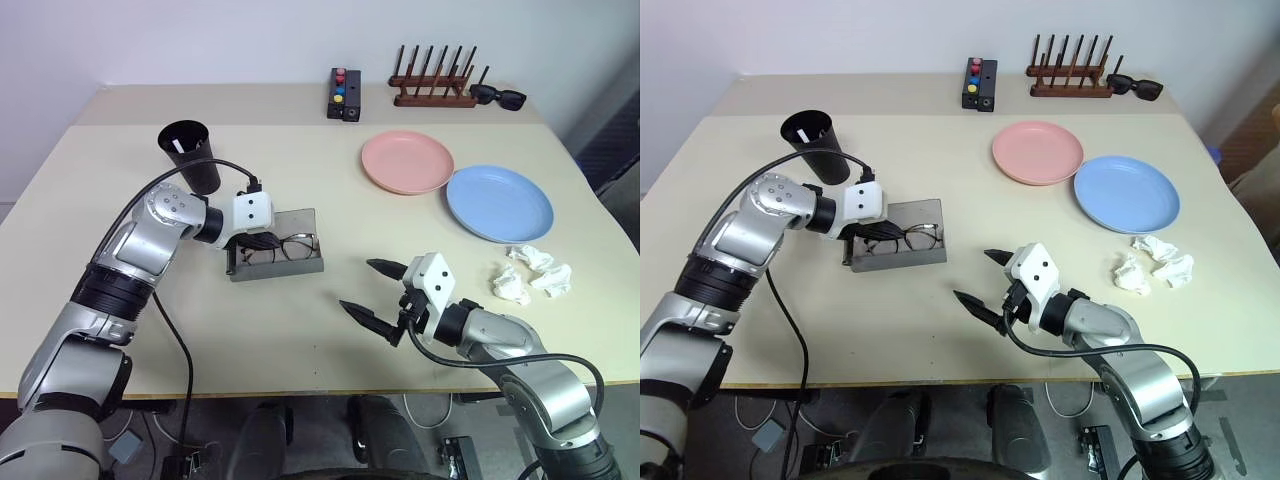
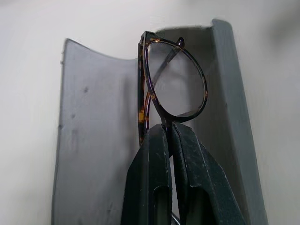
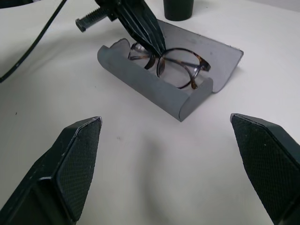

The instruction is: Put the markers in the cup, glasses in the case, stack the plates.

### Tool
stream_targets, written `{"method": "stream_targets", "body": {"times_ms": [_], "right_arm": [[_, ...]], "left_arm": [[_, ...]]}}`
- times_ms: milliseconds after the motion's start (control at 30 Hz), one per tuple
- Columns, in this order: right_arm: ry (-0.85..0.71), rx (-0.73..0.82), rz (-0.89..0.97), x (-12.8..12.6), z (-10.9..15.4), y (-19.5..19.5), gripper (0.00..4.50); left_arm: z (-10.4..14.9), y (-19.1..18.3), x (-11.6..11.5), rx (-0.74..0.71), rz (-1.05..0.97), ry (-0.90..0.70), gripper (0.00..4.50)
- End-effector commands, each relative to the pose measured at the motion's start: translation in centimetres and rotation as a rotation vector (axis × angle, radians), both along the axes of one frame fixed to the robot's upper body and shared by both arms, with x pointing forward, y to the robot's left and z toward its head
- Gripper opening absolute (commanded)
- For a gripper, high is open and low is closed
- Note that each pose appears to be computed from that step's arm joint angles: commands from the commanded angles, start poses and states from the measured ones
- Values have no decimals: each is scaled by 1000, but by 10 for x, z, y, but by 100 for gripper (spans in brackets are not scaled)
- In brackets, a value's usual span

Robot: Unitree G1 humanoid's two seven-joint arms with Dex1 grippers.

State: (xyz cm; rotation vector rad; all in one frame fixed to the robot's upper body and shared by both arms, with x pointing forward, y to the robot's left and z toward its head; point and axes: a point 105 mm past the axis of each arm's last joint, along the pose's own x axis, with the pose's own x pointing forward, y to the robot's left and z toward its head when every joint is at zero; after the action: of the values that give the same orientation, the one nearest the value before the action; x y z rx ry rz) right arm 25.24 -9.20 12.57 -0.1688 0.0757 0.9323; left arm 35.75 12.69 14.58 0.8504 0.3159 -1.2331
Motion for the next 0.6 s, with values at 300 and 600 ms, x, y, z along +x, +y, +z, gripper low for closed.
{"method": "stream_targets", "body": {"times_ms": [300,600], "right_arm": [[-40,15,14,-1,8,4,450],[-41,10,29,1,9,5,450]], "left_arm": [[1,2,-11,21,-21,22,6],[20,3,-2,-71,43,-28,242]]}}
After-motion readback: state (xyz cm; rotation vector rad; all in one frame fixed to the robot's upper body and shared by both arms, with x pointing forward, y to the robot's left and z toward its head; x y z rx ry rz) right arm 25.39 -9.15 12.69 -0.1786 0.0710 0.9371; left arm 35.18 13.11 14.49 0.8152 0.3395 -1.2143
